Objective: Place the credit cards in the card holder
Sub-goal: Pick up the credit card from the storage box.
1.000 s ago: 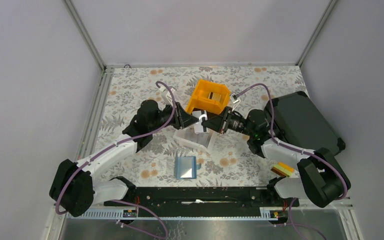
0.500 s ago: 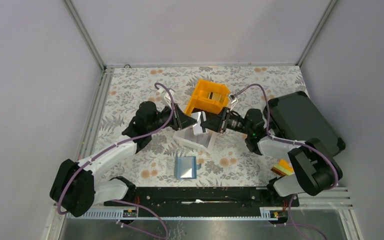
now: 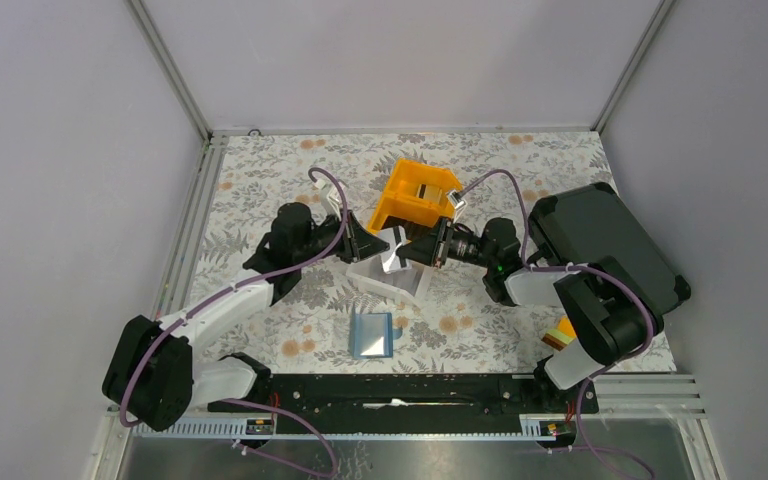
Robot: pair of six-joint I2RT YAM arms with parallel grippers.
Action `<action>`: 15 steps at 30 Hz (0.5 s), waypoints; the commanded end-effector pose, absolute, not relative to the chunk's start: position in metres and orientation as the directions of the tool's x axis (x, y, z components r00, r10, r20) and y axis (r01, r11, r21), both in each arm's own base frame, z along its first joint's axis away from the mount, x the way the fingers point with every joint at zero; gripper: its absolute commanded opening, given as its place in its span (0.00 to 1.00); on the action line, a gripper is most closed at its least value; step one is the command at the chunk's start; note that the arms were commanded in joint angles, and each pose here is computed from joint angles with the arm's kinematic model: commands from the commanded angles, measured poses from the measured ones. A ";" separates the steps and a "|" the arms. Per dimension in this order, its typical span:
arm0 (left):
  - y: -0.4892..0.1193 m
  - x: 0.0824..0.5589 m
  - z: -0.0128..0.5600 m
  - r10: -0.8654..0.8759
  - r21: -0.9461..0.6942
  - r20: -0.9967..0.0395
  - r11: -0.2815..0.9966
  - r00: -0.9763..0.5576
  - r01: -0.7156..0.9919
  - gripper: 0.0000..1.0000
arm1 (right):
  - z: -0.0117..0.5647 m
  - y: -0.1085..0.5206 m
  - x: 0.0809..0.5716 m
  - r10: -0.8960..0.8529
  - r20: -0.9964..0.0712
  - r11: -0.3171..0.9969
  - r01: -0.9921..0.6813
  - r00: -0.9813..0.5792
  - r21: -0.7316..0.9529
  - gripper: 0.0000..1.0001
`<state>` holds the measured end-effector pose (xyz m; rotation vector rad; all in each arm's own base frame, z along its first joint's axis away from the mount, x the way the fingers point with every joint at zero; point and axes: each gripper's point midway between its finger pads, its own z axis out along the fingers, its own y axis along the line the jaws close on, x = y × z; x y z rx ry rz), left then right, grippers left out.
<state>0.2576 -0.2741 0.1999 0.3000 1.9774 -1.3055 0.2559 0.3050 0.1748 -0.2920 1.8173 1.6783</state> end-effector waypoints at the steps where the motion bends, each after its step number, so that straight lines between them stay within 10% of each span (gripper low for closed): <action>1: -0.266 0.271 0.220 -0.226 -0.636 -0.760 0.452 -0.609 0.626 0.00 | 0.163 0.299 0.272 0.279 -0.586 0.215 -0.546 -0.761 0.810 0.26; 15: -0.261 0.290 0.205 -0.247 -0.642 -0.743 0.526 -0.622 0.558 0.00 | 0.151 0.298 0.281 0.291 -0.583 0.270 -0.519 -0.758 0.811 0.43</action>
